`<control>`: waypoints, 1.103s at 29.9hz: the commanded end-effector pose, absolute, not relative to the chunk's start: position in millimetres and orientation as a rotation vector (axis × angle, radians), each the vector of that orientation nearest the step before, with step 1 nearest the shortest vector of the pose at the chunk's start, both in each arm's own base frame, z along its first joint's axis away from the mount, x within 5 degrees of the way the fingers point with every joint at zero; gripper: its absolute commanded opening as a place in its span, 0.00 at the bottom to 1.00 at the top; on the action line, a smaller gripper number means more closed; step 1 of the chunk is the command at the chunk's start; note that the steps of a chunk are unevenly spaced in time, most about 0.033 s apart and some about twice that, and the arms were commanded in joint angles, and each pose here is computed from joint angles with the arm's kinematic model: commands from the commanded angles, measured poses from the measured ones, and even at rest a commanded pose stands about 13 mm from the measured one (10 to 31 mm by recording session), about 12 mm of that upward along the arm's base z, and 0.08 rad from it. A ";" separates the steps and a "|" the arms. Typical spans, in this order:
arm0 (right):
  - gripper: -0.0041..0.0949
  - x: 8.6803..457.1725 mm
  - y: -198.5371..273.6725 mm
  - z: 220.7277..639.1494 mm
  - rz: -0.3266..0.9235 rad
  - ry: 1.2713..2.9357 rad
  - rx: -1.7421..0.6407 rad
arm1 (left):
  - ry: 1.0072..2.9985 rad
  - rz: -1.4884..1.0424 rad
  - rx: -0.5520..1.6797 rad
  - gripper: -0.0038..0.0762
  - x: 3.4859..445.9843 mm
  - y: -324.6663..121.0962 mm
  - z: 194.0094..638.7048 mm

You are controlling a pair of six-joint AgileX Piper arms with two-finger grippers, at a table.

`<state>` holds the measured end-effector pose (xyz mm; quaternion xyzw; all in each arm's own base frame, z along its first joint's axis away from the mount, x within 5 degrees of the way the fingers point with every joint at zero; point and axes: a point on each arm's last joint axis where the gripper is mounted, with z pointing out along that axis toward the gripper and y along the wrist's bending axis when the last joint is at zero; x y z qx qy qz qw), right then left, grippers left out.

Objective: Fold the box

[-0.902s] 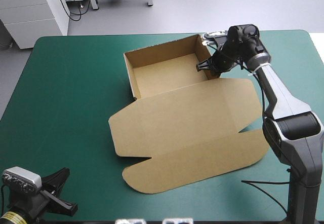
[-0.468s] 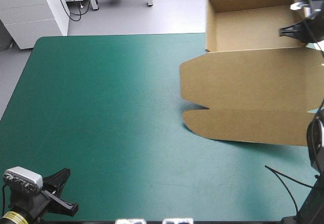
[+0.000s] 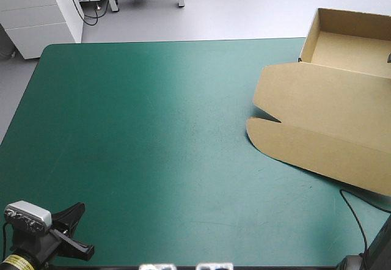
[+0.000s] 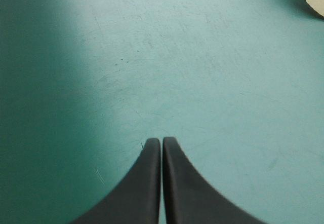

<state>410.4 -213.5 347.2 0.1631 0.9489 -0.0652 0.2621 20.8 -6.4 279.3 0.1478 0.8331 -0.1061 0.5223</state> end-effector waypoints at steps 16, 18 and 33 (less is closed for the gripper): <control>0.28 410.7 -225.0 316.7 -0.189 2.654 0.473 | 1.894 -0.276 0.338 0.04 25.6 -8.7 290.8; 0.43 410.9 -224.7 316.7 -0.184 2.653 0.473 | 1.893 -0.276 0.338 0.04 25.8 -8.8 290.4; 0.75 362.8 -169.3 460.1 0.001 2.251 0.274 | 1.890 -0.275 0.339 0.04 26.1 -8.9 290.3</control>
